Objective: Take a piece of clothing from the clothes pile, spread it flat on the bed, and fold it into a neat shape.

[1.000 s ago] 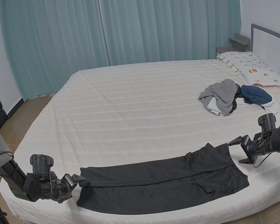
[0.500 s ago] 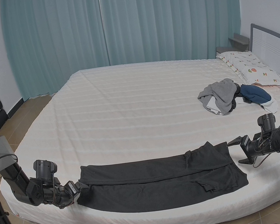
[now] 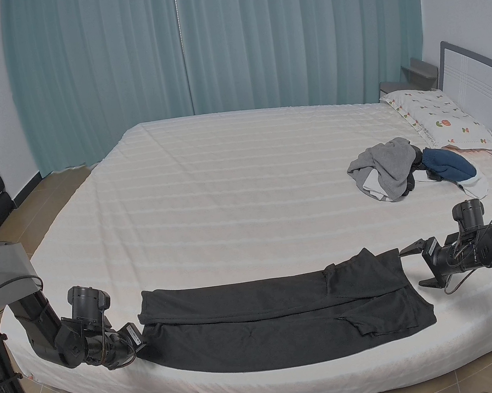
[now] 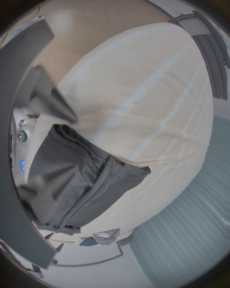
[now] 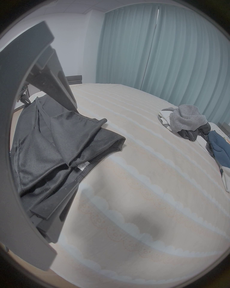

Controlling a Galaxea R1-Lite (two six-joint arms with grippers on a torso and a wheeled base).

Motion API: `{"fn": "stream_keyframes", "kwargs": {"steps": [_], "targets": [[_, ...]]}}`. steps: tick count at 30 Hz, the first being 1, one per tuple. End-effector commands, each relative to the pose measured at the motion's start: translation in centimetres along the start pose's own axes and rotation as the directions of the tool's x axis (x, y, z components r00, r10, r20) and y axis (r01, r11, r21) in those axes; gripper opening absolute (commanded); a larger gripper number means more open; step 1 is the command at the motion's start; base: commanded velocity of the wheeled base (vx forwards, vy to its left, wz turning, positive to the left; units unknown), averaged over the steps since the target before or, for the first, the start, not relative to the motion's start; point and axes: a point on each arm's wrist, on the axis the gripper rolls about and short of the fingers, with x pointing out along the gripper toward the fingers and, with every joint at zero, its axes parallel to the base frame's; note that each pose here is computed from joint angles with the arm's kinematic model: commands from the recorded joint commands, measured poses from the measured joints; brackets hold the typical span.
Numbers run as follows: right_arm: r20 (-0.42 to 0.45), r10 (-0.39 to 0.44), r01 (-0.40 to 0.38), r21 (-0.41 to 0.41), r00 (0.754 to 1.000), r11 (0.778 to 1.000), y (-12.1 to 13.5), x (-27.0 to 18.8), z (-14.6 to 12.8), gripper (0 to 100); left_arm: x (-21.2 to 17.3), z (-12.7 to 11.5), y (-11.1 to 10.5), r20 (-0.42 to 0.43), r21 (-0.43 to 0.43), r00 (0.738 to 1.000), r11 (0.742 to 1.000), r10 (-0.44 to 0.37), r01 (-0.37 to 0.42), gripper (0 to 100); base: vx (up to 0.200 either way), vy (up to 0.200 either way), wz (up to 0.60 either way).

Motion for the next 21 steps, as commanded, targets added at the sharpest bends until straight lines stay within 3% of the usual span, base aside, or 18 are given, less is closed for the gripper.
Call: {"fn": "stream_keyframes", "kwargs": {"steps": [1, 18, 19, 21], "targets": [[0.004, 0.001, -0.001, 0.003, 1.0, 1.0, -0.07, -0.02, 0.17, 100, 0.08, -0.72, 0.01, -0.017, 0.013, 1.0, 1.0, 0.018, -0.018, 0, 0.0, 0.0, 0.0], [0.001, 0.0, 0.0, 0.001, 1.0, 1.0, -0.04, 0.02, 0.07, 100, -0.19, -1.27, 0.64, 0.002, 0.072, 0.995, 0.993, 0.095, -0.095, 0, 0.0, 0.0, 0.0], [0.001, 0.0, 0.0, 0.0, 1.0, 1.0, -0.04, 0.02, 0.07, 100, -0.21, -1.34, 0.7, 0.001, 0.074, 0.995, 0.992, 0.098, -0.098, 100, 0.0, 0.0, 0.0], [0.002, 0.001, -0.001, -0.001, 1.0, 1.0, 0.0, -0.02, 0.08, 100, -0.27, -1.3, 0.66, 0.004, 0.074, 0.995, 0.993, 0.097, -0.097, 100, 0.0, 0.0, 0.0]]}}
